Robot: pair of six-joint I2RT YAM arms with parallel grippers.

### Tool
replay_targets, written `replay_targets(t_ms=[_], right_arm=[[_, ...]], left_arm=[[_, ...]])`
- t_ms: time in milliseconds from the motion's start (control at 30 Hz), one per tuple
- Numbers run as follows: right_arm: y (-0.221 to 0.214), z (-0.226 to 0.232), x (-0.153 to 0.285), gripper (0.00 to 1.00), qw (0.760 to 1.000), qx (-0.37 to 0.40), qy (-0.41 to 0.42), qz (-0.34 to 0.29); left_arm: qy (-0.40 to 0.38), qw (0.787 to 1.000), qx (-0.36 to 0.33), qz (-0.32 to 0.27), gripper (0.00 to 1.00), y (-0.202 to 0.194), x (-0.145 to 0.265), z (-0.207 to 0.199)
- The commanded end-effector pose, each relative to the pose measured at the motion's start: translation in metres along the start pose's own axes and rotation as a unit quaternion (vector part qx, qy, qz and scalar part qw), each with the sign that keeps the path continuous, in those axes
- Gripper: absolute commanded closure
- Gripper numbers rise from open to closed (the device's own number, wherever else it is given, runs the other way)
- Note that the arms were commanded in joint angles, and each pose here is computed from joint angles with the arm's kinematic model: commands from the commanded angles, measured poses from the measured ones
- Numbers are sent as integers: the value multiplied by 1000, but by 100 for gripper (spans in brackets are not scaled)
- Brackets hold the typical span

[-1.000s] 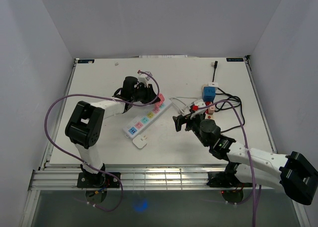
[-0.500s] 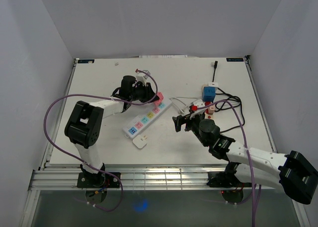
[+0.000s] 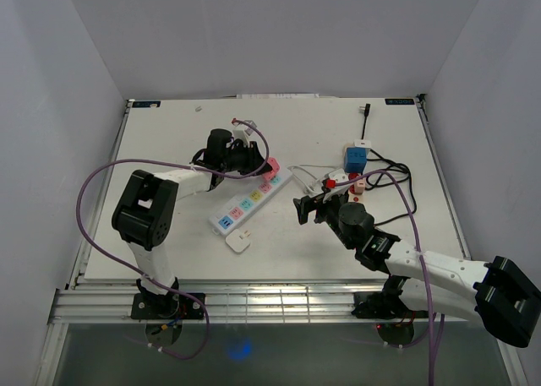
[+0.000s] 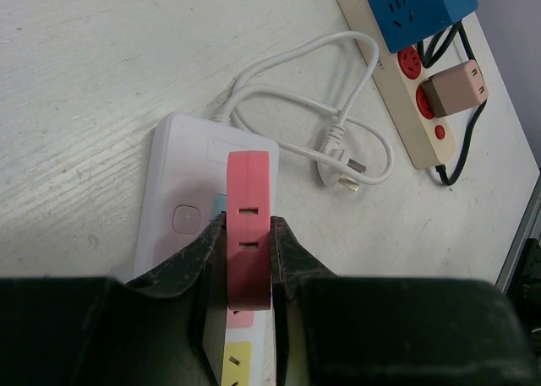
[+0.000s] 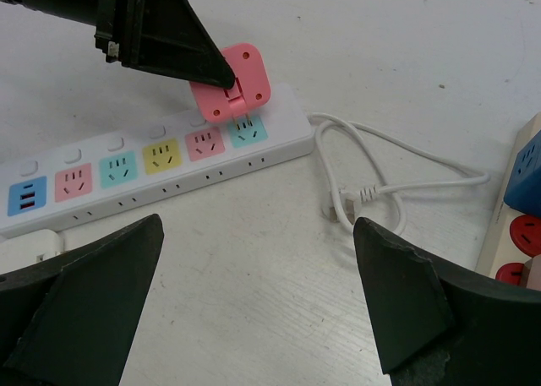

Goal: Insert the plug
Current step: Insert the plug into the socket.

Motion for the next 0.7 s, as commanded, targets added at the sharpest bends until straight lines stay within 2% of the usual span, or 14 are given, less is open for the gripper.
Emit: replay_targets(t_ms=[0, 667], right_arm=[[21, 7, -3, 1, 999, -17, 8, -32], [21, 8, -2, 1, 999, -18, 13, -32]], left_arm=[[-11, 1000, -14, -18, 100, 16, 0, -2], [25, 999, -25, 6, 100, 2, -8, 18]])
Point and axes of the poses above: each gripper's point midway between its finger pads, its own x axis back along the fingers, its own z axis along the line the jaws close on, y = z × x, the point moved 4 cm from there along x, back along the fingers, and after that the axes turned 7 degrees about -x, right-handed, at the moved point
